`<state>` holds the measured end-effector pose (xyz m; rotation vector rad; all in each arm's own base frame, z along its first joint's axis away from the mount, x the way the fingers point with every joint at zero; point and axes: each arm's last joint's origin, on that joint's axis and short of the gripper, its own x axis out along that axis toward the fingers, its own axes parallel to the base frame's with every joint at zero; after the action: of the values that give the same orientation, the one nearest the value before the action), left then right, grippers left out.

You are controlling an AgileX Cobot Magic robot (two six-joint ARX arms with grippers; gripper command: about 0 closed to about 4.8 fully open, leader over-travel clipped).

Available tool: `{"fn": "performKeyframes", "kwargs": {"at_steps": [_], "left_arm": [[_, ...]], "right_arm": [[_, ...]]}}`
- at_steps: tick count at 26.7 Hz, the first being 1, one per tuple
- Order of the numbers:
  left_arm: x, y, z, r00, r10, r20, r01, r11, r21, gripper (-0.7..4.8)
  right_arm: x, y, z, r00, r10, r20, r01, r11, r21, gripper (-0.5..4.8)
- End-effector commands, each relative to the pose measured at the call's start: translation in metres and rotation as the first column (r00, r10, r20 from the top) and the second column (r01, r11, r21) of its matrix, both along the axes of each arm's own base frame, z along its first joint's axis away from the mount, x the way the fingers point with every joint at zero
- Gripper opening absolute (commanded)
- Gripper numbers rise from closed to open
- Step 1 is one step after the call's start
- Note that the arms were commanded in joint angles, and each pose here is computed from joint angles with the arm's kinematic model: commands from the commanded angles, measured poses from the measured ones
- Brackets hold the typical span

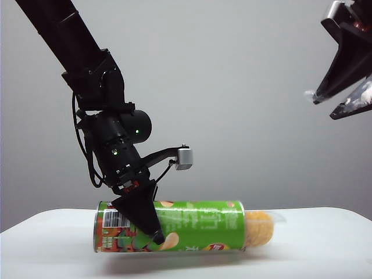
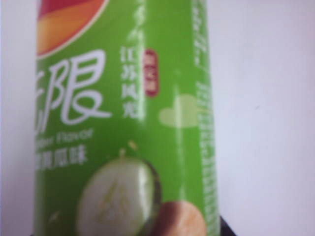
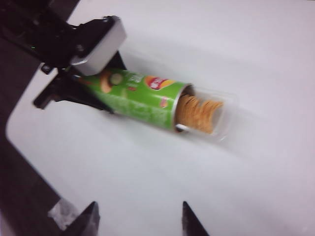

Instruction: Pick up the green tub of chips from the desk, pull out the transparent container with the chips inside partially, and then place the chips back on the desk.

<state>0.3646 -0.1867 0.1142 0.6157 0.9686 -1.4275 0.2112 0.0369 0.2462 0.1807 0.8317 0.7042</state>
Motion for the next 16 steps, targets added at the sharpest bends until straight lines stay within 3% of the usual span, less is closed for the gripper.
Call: {"fn": "performKeyframes", "kwargs": {"at_steps": [1, 5, 9, 12, 16], "left_arm": [[0.0002, -0.0028, 0.0024, 0.998, -0.063, 0.010, 0.063, 0.992, -0.106, 2.78], [0.0016, -0.0029, 0.0023, 0.997, -0.071, 0.037, 0.074, 0.993, -0.096, 3.07], [0.0026, -0.0033, -0.0015, 0.997, -0.065, 0.039, 0.069, 0.994, -0.084, 4.18], [0.0020, -0.0030, -0.0043, 0.998, -0.063, 0.024, 0.065, 0.995, -0.078, 4.20], [0.0021, -0.0030, -0.0044, 0.999, -0.041, 0.006, 0.041, 0.997, -0.072, 4.79]], "right_arm": [[0.0007, -0.0001, -0.0056, 1.000, -0.010, 0.029, 0.010, 1.000, -0.006, 2.12], [-0.0003, -0.0002, -0.0113, 1.000, -0.012, 0.021, 0.012, 1.000, -0.005, 2.12], [0.0033, 0.0003, -0.0077, 0.998, -0.048, 0.034, 0.046, 0.998, 0.037, 2.12], [0.0046, 0.0006, -0.0062, 0.998, -0.051, 0.046, 0.049, 0.997, 0.051, 2.12], [0.0046, 0.0006, -0.0062, 0.998, -0.053, 0.044, 0.051, 0.997, 0.053, 2.12]]}}
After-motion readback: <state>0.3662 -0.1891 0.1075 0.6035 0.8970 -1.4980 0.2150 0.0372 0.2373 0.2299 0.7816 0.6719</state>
